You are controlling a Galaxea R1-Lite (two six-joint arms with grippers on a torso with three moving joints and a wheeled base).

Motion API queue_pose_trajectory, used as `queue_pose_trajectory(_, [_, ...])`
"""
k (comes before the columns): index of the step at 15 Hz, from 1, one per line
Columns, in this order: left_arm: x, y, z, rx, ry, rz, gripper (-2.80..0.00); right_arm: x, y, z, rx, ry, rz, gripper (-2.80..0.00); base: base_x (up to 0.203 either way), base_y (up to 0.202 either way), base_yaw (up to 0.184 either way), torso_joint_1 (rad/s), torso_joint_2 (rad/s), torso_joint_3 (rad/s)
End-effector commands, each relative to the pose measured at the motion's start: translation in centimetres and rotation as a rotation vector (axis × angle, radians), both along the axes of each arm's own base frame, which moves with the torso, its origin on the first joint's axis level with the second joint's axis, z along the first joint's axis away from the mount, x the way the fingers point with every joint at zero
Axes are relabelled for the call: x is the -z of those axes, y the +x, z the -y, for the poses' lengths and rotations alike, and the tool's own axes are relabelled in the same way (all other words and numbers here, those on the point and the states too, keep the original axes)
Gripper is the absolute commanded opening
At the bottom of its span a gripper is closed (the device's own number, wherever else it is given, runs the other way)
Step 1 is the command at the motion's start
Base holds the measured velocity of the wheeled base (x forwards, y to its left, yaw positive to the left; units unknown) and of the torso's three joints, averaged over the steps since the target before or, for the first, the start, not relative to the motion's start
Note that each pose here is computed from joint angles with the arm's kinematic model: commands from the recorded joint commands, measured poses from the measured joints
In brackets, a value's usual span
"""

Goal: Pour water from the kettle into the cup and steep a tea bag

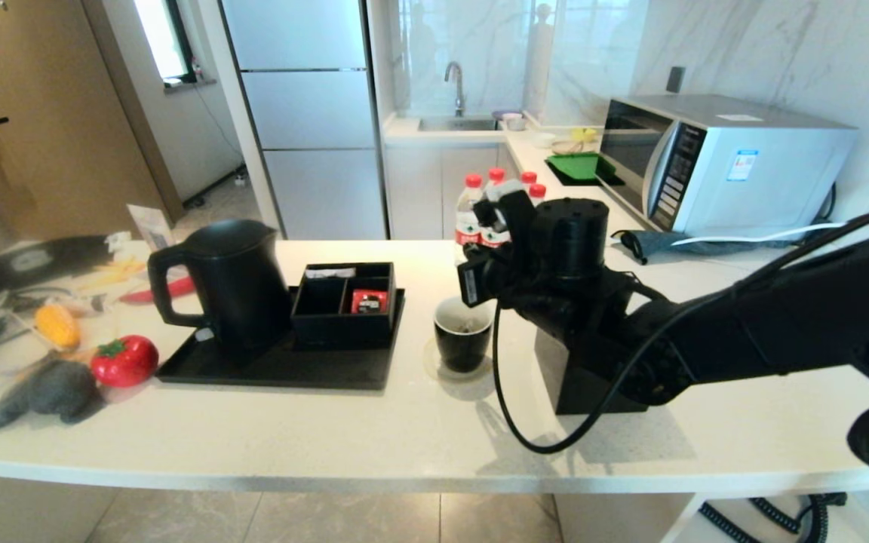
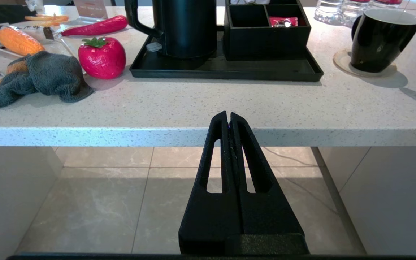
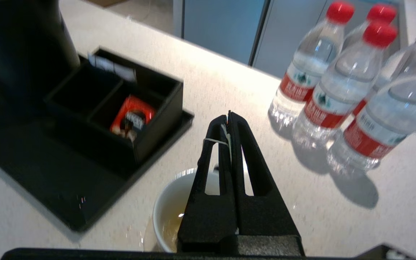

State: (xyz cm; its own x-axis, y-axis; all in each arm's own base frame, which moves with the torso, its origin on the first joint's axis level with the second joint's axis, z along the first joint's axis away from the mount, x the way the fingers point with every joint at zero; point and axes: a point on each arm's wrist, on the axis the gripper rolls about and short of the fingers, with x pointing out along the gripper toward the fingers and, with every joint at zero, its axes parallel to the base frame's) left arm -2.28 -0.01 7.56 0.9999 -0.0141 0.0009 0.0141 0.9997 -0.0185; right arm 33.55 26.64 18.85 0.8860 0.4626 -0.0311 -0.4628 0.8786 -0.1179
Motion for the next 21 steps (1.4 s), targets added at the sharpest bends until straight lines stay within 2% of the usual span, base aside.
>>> queue_pose_trajectory(1, [0.0,0.0,0.0,0.0,-0.001,0.0,-2.8,-2.9,0.2,-0.1,0.002,0.043,0.055,-2.8,0.0,0.0,0.0,0.0,0.0,0.0])
queue_pose_trajectory(4, [0.0,0.0,0.0,0.0,-0.001,0.001,-2.8,-6.1,0.3,0.0,0.007,0.068,0.087,-2.8,0.0,0.0,0.0,0.0,0.0,0.0])
queue_pose_trajectory(11, [0.0,0.0,0.0,0.0,0.0,0.001,-2.8,-3.3,-0.8,1.6,0.021,0.026,0.036,-2.8,0.0,0.0,0.0,0.0,0.0,0.0])
queue_pose_trajectory(15, [0.0,0.0,0.0,0.0,-0.001,0.001,-2.8,-3.9,-0.9,3.2,0.054,0.04,0.054,-2.8,0.0,0.0,0.0,0.0,0.0,0.0])
queue_pose_trajectory(19, [0.0,0.0,0.0,0.0,-0.001,0.001,-2.8,-5.3,-1.3,3.9,0.083,0.062,0.08,-2.8,0.0,0.0,0.0,0.0,0.0,0.0])
queue_pose_trajectory(21, [0.0,0.0,0.0,0.0,-0.001,0.001,-2.8,-5.1,-1.7,4.1,0.084,0.055,0.071,-2.8,0.0,0.0,0.0,0.0,0.0,0.0])
